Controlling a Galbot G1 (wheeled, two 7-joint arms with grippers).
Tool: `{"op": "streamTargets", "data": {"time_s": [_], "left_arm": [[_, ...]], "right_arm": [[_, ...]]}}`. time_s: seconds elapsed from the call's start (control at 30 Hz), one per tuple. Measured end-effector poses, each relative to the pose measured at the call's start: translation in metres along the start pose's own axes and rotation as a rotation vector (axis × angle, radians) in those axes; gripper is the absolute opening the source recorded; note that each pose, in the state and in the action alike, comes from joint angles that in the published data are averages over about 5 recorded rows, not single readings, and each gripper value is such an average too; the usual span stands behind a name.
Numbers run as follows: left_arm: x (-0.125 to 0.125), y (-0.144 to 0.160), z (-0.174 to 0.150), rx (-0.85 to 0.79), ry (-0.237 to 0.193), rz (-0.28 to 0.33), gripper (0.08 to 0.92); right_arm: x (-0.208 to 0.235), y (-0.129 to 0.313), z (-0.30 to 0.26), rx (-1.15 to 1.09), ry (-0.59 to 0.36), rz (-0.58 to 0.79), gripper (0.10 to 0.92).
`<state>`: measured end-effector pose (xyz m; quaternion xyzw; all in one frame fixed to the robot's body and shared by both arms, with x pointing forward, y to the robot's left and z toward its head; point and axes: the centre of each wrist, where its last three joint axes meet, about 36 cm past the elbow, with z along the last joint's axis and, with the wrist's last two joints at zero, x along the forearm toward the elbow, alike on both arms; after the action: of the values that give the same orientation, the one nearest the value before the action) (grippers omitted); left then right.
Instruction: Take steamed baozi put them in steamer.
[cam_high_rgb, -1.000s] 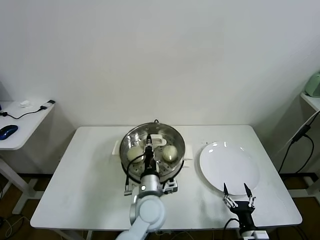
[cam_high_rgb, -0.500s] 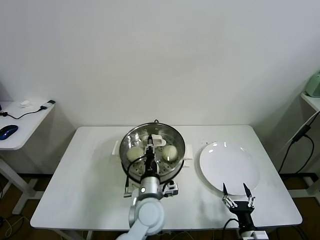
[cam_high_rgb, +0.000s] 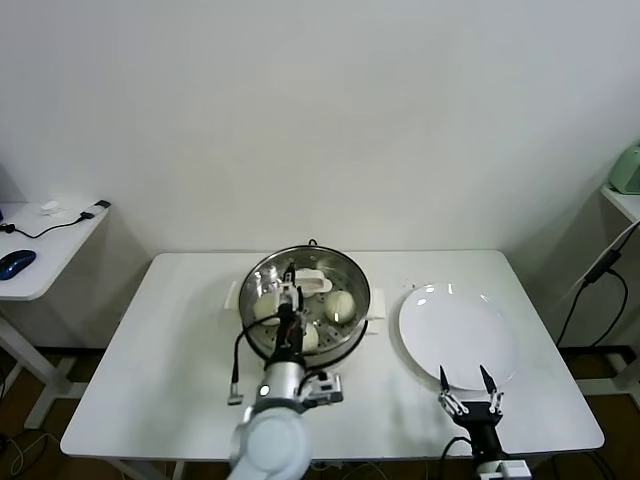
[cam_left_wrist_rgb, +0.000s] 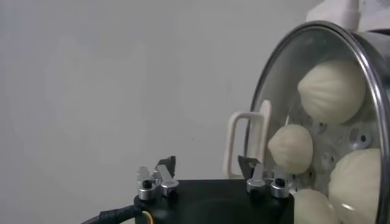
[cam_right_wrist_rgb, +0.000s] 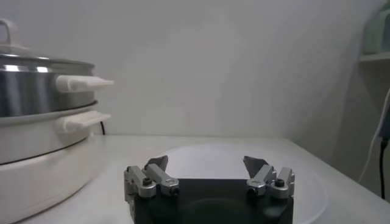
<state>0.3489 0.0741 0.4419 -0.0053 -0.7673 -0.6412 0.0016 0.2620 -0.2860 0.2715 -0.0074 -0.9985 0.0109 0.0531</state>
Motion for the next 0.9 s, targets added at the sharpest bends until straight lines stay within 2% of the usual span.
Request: {"op": "streamTargets", "data": {"time_s": [0.07, 0.2, 0.43, 0.63, 0.9], "left_arm": [[0.003, 0.008, 0.01, 0.052, -0.015, -0.005, 0.78], [0.0, 0.023, 0.04, 0.2, -0.023, -0.021, 0.818], [-0.012, 0.037, 0.135, 0.497, 0.036, -0.045, 0.823], [0.001, 0.019, 0.205, 0.781, 0.059, -0.002, 0.823], [0.025, -0.025, 0.248, 1.086, 0.073, 0.032, 0.823]], "right_arm": [[0.0, -0.001, -0.002, -0.002, -0.009, 0.003, 0.823], [-0.001, -0.004, -0.007, -0.002, -0.033, 0.01, 0.823], [-0.004, -0.008, -0.011, -0.008, -0.056, 0.016, 0.823], [-0.006, -0.01, -0.011, -0.016, -0.065, 0.022, 0.823], [-0.006, -0.014, -0.006, -0.025, -0.057, 0.038, 0.823]]}}
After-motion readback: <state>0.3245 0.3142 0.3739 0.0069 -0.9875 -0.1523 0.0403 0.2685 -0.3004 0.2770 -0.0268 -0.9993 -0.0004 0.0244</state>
